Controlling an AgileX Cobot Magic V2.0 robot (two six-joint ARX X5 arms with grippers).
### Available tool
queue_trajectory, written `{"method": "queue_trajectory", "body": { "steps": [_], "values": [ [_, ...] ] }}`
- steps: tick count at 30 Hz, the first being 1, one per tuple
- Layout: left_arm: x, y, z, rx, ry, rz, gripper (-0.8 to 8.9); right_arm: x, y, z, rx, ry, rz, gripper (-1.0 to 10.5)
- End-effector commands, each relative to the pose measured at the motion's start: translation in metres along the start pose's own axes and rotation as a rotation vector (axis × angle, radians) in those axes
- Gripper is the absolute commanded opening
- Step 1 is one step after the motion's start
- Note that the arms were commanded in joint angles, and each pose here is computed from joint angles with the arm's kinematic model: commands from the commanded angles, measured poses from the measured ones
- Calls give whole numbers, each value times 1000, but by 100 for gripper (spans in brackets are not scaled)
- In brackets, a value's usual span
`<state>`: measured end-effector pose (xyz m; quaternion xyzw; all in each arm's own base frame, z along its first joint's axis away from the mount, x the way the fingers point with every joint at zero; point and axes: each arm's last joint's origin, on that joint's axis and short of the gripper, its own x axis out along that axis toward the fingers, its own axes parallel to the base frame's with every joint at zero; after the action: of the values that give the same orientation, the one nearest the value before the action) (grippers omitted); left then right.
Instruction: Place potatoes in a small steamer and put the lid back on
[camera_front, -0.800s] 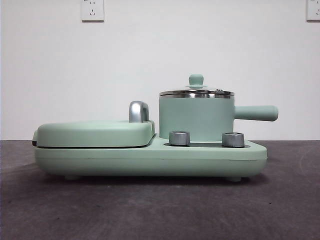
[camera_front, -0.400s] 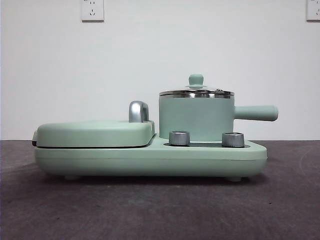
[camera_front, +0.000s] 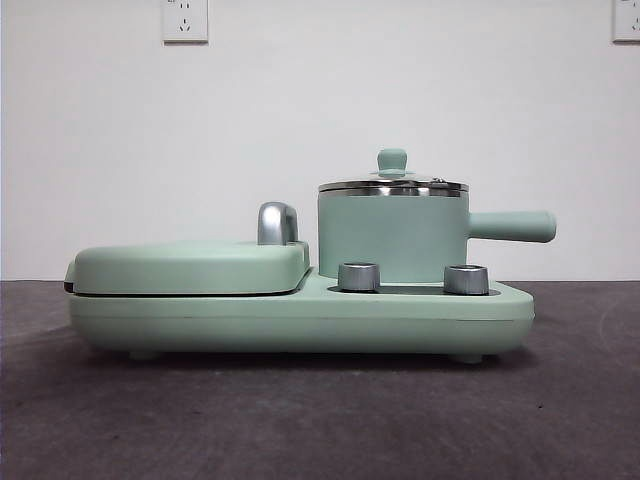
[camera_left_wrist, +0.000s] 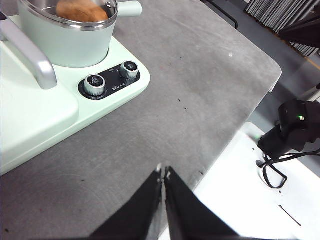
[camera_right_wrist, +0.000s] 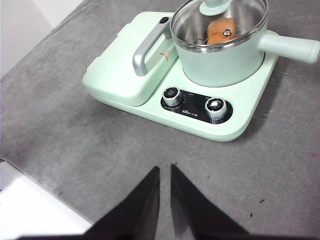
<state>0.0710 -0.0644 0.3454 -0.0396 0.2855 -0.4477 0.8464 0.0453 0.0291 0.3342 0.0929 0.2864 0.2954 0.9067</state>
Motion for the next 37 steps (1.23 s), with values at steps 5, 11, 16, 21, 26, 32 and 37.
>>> {"method": "queue_trajectory", "body": {
  "steps": [5, 11, 16, 21, 26, 32, 37],
  "values": [
    [-2, 15, -23, 14, -99, 106, 10, 0, 1, 3, -13, -9, 7, 31],
    [26, 58, -78, 65, -331, 297, 10, 0, 1, 3, -13, -9, 7, 31],
    [45, 87, -123, 73, -434, 440, 10, 0, 1, 2, -13, -9, 7, 31],
    [54, 101, -146, 32, -441, 588, 10, 0, 1, 2, -13, -9, 7, 31],
    [56, 106, -155, 13, -458, 693, 10, 0, 1, 2, -13, -10, 8, 31],
    [56, 111, -159, -21, -456, 821, 10, 0, 1, 2, -13, -10, 7, 31],
    [56, 113, -161, -30, -455, 842, 10, 0, 1, 2, -13, -9, 7, 31]
  ]
}}
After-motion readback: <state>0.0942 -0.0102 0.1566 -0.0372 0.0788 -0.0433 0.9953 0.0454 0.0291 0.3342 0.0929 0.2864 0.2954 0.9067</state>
